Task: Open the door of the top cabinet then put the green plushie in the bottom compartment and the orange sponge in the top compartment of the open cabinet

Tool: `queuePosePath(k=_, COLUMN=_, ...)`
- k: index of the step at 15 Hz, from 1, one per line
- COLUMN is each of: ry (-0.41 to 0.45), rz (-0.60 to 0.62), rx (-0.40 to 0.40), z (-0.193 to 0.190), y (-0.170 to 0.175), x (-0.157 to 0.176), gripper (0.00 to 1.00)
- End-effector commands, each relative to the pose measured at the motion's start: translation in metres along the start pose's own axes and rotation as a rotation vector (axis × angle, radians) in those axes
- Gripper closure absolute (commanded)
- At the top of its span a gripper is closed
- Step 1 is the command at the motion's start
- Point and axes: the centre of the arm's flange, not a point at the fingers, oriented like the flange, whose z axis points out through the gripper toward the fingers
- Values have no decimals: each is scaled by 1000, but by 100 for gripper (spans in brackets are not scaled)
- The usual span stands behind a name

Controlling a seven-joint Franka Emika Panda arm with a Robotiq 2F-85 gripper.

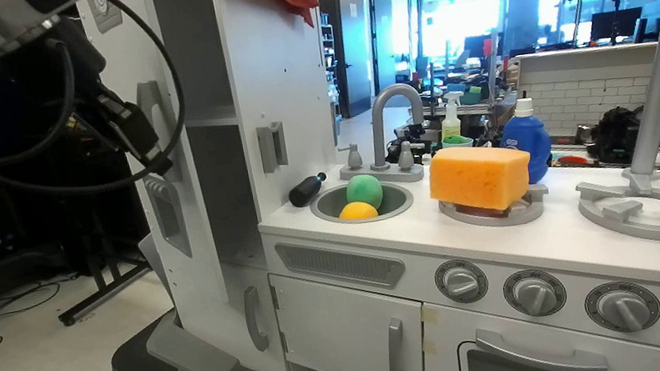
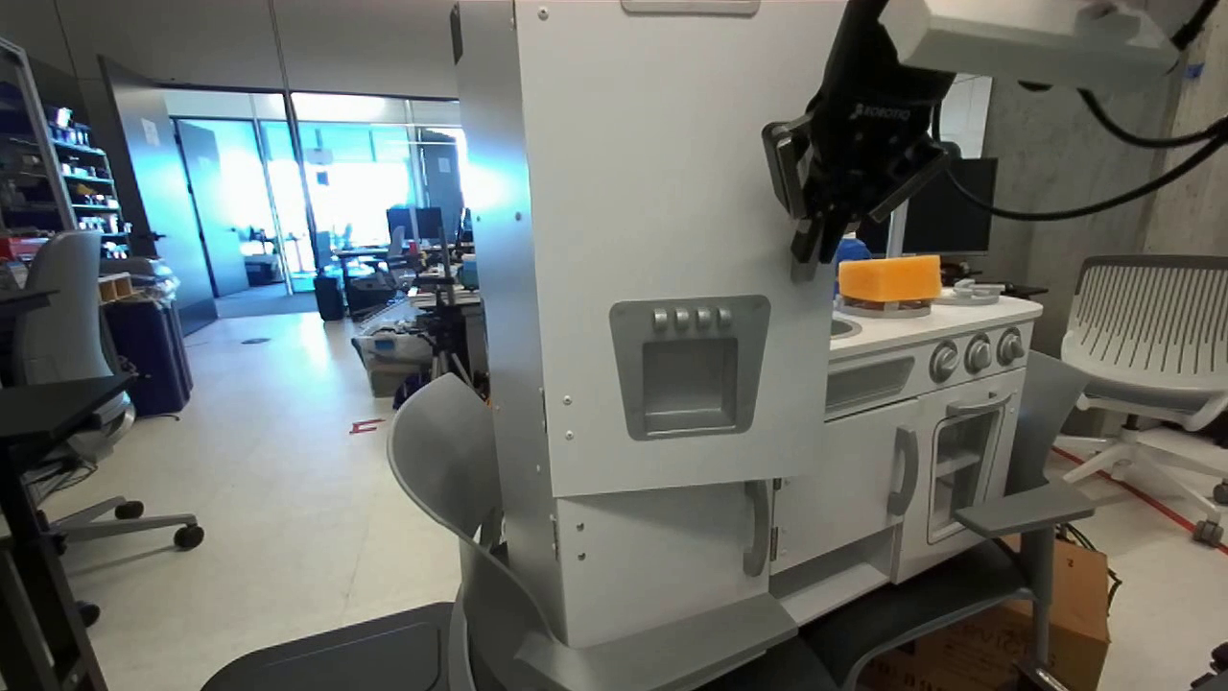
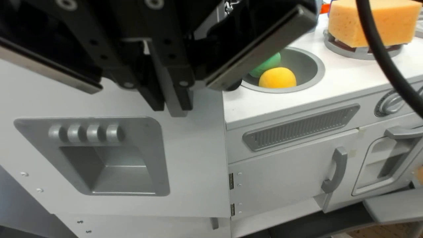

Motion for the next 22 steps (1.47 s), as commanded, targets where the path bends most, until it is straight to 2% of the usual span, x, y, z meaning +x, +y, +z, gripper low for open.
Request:
queuePosePath(k=1, ry=-36, rz=28, rx=-35, z=0, y=-52, x=-62, gripper=96)
queuePosePath(k=5, ry=-39, rz=56, rx=-86, z=-16, y=-75, x=-92, gripper=96)
queuePosePath(k=6, ry=-43, rz=52, rx=-95, z=-22, y=-80, x=-98, gripper=58)
queuePosePath(k=7, ry=-50, rz=38, rx=-100, z=-30, y=-84, x=-102, gripper=57)
queuePosePath(k=8, ry=-64, rz=-14, rx=-85, z=-40, y=-90, x=-114, gripper=51)
queuePosePath(k=12, ry=-132, rz=-184, rx=-32, z=-78, y=-121, x=-174, gripper=23)
queuePosePath(k=15, ry=-166, rz=-248, rx=-2, z=-96, y=-124, x=-189, gripper=0)
queuePosePath(k=19, ry=-94, rz=-191, rx=52, z=-137, y=-110, x=-181, gripper=0)
queuePosePath(k=22, ry=-25, rz=-141, rx=57, z=-166, y=-93, x=-177, gripper=0)
